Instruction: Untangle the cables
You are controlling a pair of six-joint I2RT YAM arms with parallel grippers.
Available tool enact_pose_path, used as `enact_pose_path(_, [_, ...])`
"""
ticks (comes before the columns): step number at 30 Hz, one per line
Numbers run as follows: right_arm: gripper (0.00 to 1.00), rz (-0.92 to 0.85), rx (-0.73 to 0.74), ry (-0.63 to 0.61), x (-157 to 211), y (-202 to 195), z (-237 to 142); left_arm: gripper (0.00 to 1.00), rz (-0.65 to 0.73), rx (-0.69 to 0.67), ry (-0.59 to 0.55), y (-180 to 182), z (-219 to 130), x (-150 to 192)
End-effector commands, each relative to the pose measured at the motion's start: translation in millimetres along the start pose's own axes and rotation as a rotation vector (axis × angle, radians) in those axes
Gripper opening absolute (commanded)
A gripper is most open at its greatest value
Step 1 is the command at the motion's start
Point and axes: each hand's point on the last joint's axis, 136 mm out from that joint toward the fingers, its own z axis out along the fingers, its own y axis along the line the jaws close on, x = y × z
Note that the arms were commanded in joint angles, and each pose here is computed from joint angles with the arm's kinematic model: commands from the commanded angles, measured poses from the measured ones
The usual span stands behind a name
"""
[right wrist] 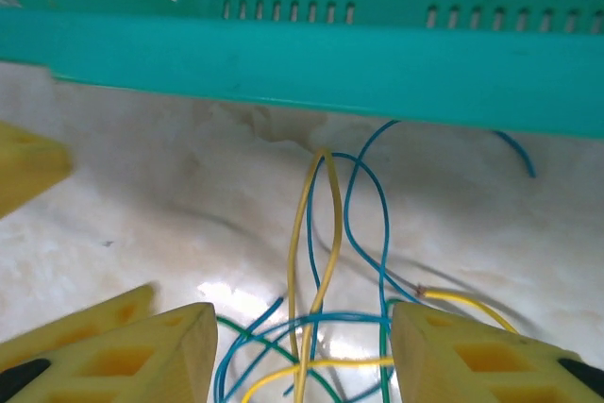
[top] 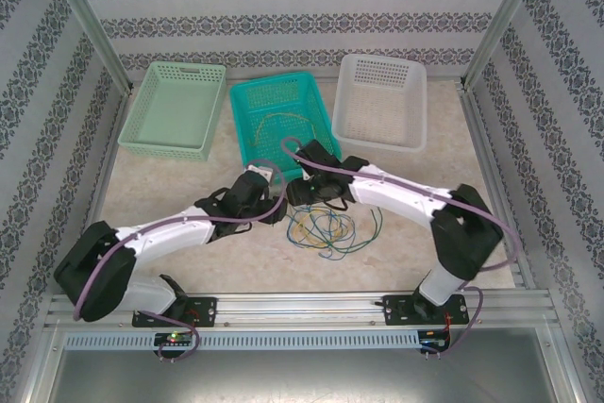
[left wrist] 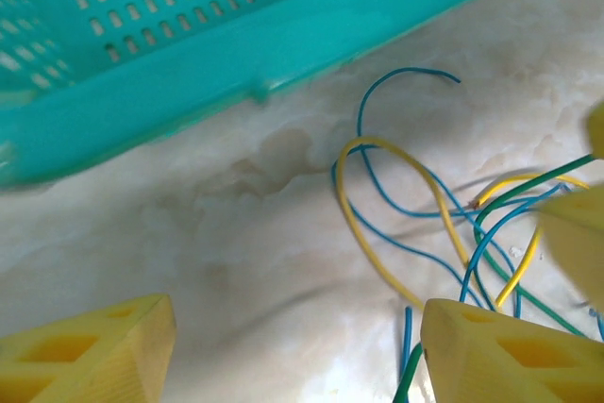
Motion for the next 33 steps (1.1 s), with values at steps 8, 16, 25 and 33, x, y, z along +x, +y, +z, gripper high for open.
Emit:
enact_pose_path(8, [0.47,-0.037,0.03,0.104,-1,1,38,0.71,-0.036,-0.056,-0.034,26,-25,14])
enact_pose_path(16, [0.36,-0.023,0.055,0.112,2,-5,48,0.72,-0.03,-0.065,-0.044,28,-28,13])
enact_pose_path(25, [0.16,-0.026,0.049,0.133,4,-6,52,0.72,-0.014,-0.07,-0.058,26,-31,4])
enact_pose_path(33, [0.0,-0.033,0.023,0.082,-4,2,35,0.73,-0.002,-0.084,-0.073,28,-38,-3])
